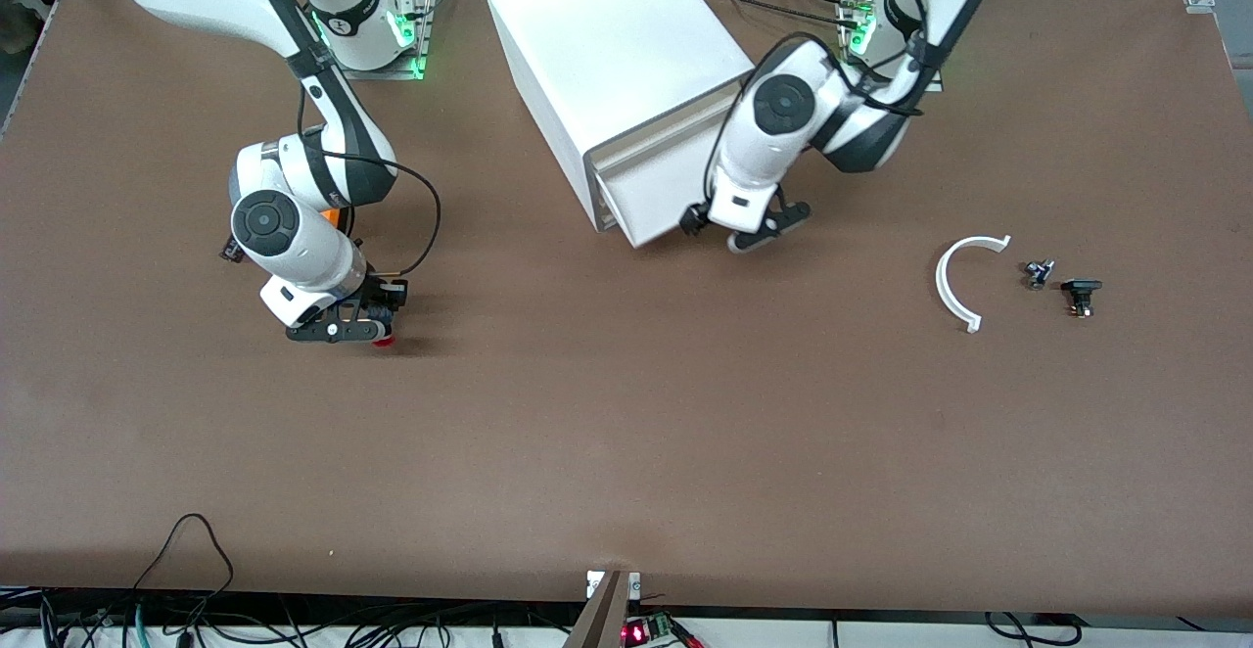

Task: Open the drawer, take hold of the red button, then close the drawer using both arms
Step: 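Place the button on the table while the left gripper pushes the drawer shut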

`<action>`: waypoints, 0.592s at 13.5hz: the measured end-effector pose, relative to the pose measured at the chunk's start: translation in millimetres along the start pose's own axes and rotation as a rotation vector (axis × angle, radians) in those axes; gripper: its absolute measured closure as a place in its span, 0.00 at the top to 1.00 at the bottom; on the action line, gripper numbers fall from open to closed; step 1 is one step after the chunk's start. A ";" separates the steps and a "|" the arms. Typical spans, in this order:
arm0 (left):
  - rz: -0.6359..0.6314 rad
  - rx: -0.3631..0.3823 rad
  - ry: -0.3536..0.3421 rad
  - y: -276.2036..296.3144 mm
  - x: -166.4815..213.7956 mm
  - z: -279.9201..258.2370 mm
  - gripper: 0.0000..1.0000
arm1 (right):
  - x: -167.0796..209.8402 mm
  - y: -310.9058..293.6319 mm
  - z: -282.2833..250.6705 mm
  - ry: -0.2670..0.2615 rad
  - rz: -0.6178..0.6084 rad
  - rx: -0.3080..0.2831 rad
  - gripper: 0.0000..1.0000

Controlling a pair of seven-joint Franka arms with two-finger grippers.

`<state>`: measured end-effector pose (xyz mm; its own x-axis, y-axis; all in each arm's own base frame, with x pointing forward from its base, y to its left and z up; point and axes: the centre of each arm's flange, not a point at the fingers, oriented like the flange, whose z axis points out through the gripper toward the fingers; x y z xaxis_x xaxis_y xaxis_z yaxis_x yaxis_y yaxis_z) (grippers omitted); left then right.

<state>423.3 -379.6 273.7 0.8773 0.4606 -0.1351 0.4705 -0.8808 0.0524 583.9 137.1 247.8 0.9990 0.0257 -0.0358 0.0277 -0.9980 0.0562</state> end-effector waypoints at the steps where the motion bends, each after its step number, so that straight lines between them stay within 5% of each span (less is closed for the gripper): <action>1: 0.039 0.001 -0.012 6.4 -23.6 2.2 1.00 | 0.4 1.1 -3.5 -0.003 0.003 -0.002 0.59; 5: 0.103 0.004 -0.028 14.4 -62.9 3.9 1.00 | 16.1 2.9 -48.7 -0.012 0.019 -0.012 0.99; 8: 0.101 -0.001 -0.023 14.1 -61.9 1.0 1.00 | 31.9 3.6 -101.5 -0.031 0.029 -0.025 1.00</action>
<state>375.6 -420.7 281.8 0.9179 0.3666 -0.1517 0.3797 -0.9226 0.0676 619.3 140.1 348.1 0.9979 -0.0049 -0.0644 0.0005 -0.9966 0.0827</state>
